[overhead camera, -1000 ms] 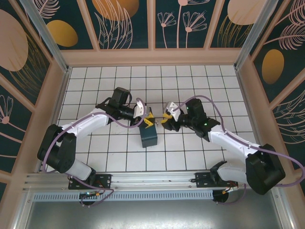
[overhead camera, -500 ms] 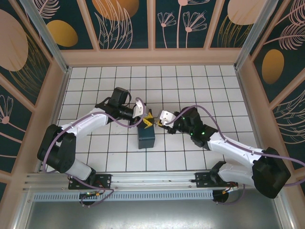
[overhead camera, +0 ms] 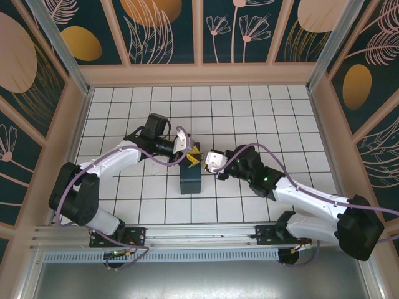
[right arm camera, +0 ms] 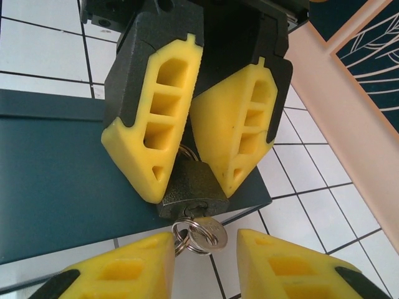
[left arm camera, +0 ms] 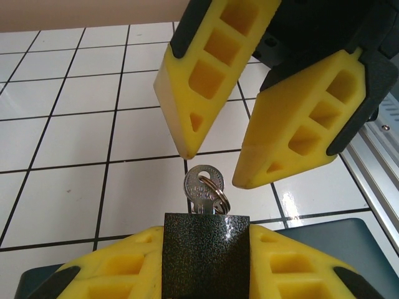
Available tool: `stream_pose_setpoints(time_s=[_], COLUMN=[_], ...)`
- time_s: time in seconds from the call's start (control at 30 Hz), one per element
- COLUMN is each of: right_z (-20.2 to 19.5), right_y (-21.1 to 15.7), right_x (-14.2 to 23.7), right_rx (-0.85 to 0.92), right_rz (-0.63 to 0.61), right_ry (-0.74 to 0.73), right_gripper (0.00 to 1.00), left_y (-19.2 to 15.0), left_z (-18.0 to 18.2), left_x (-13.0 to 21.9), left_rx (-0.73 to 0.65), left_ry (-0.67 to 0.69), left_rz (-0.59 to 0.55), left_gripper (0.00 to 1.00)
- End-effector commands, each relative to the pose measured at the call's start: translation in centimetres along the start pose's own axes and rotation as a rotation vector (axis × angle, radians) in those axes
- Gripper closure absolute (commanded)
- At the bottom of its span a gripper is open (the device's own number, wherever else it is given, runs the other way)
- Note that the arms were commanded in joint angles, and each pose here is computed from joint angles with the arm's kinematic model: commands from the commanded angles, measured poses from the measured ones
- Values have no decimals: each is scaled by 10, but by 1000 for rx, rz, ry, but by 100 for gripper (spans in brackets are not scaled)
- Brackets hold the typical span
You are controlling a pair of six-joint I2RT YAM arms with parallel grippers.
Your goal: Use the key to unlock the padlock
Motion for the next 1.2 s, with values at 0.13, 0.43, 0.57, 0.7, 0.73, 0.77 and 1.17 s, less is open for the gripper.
stream_pose_setpoints(time_s=[0.13, 0.43, 0.57, 0.7, 0.73, 0.77, 1.17], right_z=[1, -2, 0, 2, 2, 3, 1], right_y=[-3, 2, 0, 0, 0, -1, 4], right_x=[-3, -5, -7, -8, -9, -10, -14], right_rx=[36, 35, 46, 49, 52, 57, 62], right_rz=[22, -7, 0, -3, -2, 3, -19], right_ry=[-8, -28, -13, 1, 3, 5, 17], right_gripper=[69, 75, 77, 79, 80, 80, 100], left_y=[20, 20, 21, 21, 20, 21, 20], left_z=[-4, -5, -6, -7, -7, -8, -11], left_x=[8, 8, 8, 8, 8, 8, 9], left_rx=[-69, -64, -64, -64, -62, -65, -64], left_ry=[-33, -43, -46, -63, -67, -69, -86], left_rz=[-66, -69, -70, -78, -79, -80, -77], left_gripper=[78, 79, 79, 78, 78, 79, 79])
Point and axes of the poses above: each hand's point on the last joint's axis, 136 mm out from that joint toward the fingers, its own x axis back along the fingers, its own z axis along the line the jaws close on, y = z × x, the point moved 8 cm from there along x, back along the fingers, and after that the axes turned 15 degrees about x, right-handed, at the moved point
